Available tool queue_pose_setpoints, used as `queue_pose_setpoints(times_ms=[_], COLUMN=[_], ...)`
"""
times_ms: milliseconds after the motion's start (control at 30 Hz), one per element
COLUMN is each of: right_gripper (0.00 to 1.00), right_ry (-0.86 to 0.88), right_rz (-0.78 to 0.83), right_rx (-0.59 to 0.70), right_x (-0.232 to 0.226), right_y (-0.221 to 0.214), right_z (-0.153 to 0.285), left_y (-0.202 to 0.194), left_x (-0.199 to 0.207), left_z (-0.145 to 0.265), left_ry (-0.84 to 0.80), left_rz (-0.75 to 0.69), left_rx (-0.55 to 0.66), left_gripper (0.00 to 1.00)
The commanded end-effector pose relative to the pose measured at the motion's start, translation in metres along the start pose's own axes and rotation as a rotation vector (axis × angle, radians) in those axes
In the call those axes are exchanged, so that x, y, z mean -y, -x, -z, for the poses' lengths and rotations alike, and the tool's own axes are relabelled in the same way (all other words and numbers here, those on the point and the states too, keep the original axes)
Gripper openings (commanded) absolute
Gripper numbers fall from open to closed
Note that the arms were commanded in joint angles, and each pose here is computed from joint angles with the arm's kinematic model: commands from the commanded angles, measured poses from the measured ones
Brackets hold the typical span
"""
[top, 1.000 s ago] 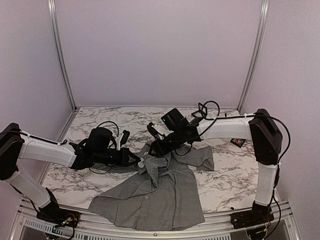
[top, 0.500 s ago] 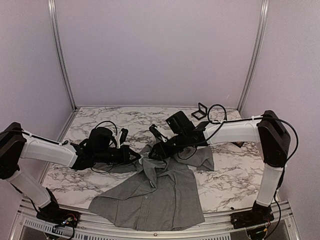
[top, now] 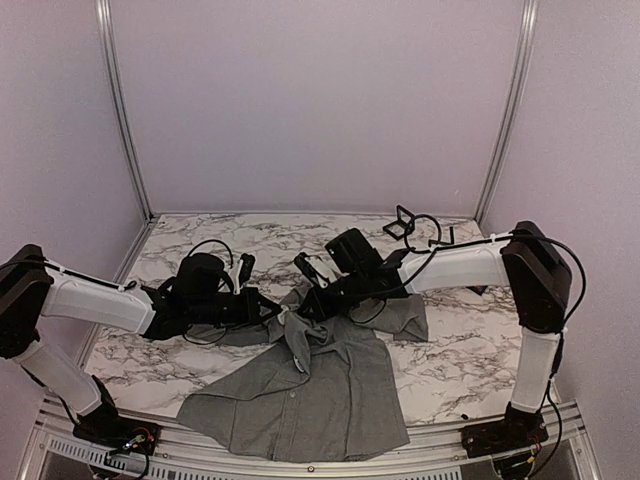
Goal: Remove the brooch from the garment
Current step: Pick up the crumpled clothing from the center of the board, then pick up the brooch from the crumpled clothing.
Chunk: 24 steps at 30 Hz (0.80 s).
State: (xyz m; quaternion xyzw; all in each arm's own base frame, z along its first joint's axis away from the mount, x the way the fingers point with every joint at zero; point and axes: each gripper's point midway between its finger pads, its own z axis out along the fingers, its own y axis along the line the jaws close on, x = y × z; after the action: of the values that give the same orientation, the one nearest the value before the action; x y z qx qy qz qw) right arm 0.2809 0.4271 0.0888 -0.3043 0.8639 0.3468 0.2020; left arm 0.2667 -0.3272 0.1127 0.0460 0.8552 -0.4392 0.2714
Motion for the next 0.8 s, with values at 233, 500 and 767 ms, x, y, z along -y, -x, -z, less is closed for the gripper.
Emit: queue_pose_setpoints(times_ms=[233,500,767], right_gripper=[0.00,0.00,0.00], right_ry=[-0.101,-0.126,-0.131], right_rz=[0.215,0.262,0.265], right_rx=[0.201,0.210,0.207], right_x=[-0.047,-0.057,-0.058], right_y=[0.058,0.056,0.060], right_z=[0.031,0.028,0.025], left_y=[0.025,0.033,0.022], left_x=[-0.003,0.000,0.005], left_z=[0.023,0.033,0.042], left_ry=[0.081,0.118,0.110], left_rz=[0.039,0.013,-0.021], left_rx=[0.011,-0.075,-0.150], left_gripper=[0.28,0.24,0.24])
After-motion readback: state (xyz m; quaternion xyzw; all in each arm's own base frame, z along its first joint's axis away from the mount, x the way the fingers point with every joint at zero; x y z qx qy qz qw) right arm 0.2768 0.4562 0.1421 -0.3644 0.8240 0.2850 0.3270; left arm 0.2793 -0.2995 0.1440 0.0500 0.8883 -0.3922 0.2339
